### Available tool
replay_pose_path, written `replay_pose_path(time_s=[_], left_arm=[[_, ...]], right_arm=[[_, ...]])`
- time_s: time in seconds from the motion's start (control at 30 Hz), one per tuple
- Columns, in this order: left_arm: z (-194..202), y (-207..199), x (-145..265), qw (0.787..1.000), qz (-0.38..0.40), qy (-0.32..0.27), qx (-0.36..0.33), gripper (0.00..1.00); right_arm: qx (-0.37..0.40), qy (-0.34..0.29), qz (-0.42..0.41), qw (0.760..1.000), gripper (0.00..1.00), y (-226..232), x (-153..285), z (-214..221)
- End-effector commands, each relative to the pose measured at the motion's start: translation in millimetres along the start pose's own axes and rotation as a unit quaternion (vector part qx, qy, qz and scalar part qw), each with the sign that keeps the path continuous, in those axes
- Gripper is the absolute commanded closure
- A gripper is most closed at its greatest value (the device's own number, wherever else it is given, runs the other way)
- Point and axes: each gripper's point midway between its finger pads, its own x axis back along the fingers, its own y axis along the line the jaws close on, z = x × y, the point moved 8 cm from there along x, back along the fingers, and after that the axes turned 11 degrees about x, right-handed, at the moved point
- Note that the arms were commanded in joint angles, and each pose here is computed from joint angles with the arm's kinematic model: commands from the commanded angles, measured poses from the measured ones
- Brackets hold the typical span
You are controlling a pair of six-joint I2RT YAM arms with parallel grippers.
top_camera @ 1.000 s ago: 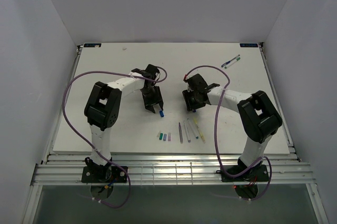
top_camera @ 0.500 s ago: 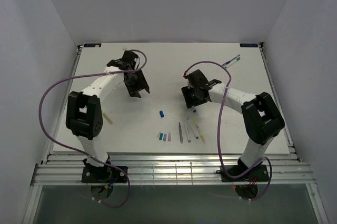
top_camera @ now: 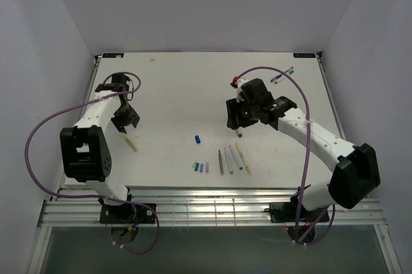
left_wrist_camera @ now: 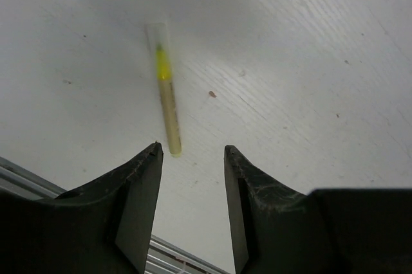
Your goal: Open the pen caps
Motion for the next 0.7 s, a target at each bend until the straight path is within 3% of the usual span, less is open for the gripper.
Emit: replay_pose_path(time_s=[0.0,0.27,0.67], left_arm=[[-17.5,16.5,-7.4,0.999,-0.037,-0.029,0.014,0.47],[-38.0,18.7,-29.2,0.999,-0.008,-0.02,0.035,0.49],[-36.1,12.9,-60.0,0.999,-0.002,0.002,0.034,0.47]], right_arm=[[-0.012,0.015,-0.036,0.999,0.42,13.3,16.7,14.1],[-0.004,0.017,-0.04,0.999,0.42,14.6,34.2,29.0],[-0.004,0.007,-0.038,0.999,0.42,14.6,40.5,28.1]])
